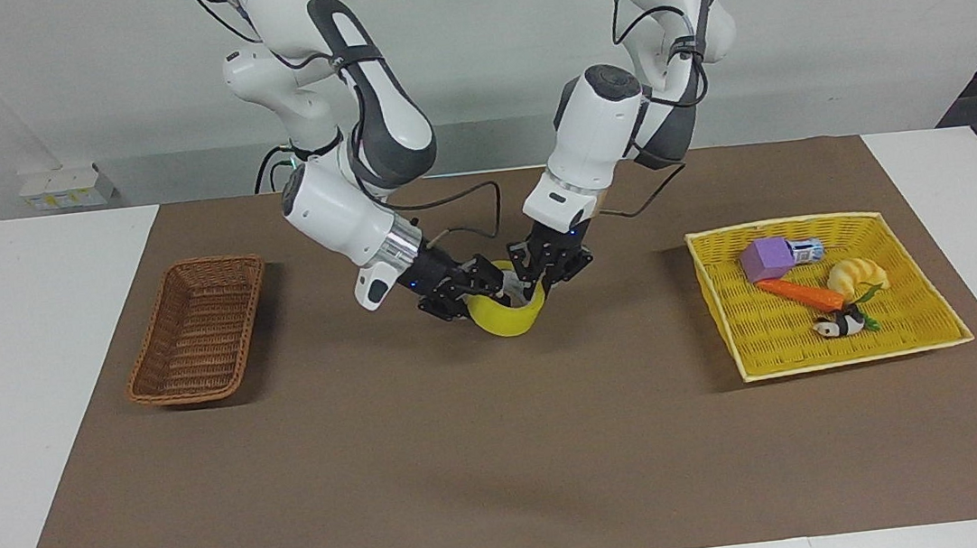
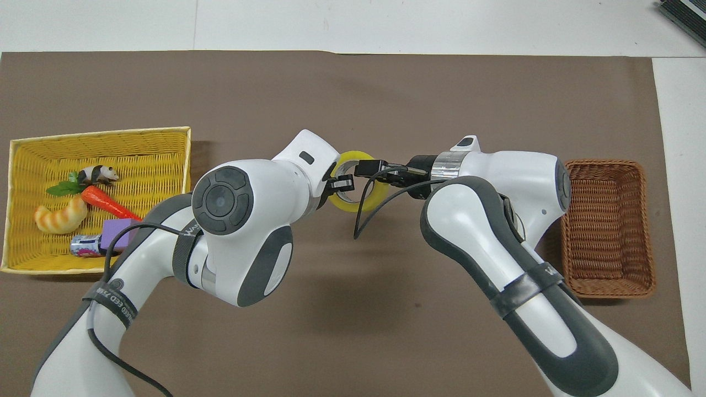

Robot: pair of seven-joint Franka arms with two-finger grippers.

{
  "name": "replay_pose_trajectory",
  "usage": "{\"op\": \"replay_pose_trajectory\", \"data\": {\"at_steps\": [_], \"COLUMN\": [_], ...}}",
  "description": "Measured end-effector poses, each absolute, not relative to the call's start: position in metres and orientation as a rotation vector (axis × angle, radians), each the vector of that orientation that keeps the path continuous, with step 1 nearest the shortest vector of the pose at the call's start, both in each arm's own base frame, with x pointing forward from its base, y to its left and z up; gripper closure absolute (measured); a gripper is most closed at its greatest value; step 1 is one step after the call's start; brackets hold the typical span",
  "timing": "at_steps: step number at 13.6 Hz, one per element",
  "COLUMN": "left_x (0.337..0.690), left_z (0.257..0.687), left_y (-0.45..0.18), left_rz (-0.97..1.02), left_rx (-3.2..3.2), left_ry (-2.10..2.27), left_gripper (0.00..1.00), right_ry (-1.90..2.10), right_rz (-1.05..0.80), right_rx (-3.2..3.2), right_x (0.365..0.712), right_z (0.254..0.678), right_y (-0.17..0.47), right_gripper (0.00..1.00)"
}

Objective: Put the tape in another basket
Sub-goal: 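Grasp the tape roll with the right gripper from the left gripper, then release the tape with the left gripper while the right gripper pulls away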

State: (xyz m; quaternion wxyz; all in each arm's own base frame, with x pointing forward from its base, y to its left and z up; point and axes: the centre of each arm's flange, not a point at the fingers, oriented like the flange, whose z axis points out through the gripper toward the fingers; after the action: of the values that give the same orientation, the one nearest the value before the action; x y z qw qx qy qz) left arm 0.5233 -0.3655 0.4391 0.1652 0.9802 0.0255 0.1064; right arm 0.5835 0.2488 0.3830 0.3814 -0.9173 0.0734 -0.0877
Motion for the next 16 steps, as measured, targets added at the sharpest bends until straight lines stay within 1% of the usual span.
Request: {"op": "replay_pose_trajectory", "data": {"at_steps": [1,2,7,8,10,11,12,14,15,16], "left_x": [0.524,0.526,0.527,0.528,0.531,0.533,0.535,0.543,0.547,0.550], "left_z": [0.442,0.444,0.444,0.445,0.448,0.450,0.451,0.459,0.468,0.479], "left_y": [-0.366,-0.365,-0.364,-0.363,-0.361,-0.358,-0.355,-0.339,-0.324,-0.308], "left_rz": [0.303,0.307,0.302,0.305,0.318,0.319,0.322,0.324,0.312,0.295], "left_rx": [2.782,2.778,2.774,2.772,2.767,2.764,2.762,2.762,2.768,2.780], "left_ry": [0.084,0.092,0.100,0.101,0.107,0.120,0.132,0.167,0.180,0.171], "left_gripper": [0.79,0.79,0.79,0.78,0.76,0.67,0.57,0.31,0.21,0.07], "right_ry": [0.205,0.219,0.228,0.229,0.240,0.265,0.287,0.313,0.323,0.328], "right_rz": [-0.237,-0.245,-0.249,-0.248,-0.239,-0.230,-0.222,-0.210,-0.204,-0.197], "right_rx": [-2.342,-2.343,-2.342,-2.343,-2.344,-2.341,-2.338,-2.333,-2.336,-2.350], "right_x": [0.584,0.584,0.584,0.584,0.583,0.584,0.584,0.584,0.583,0.583], "right_z": [0.384,0.384,0.385,0.384,0.382,0.381,0.382,0.381,0.381,0.380], "right_y": [0.250,0.252,0.252,0.252,0.252,0.252,0.252,0.252,0.252,0.252], "right_gripper": [0.62,0.70,0.70,0.73,0.83,0.84,0.88,0.94,0.97,0.97]}}
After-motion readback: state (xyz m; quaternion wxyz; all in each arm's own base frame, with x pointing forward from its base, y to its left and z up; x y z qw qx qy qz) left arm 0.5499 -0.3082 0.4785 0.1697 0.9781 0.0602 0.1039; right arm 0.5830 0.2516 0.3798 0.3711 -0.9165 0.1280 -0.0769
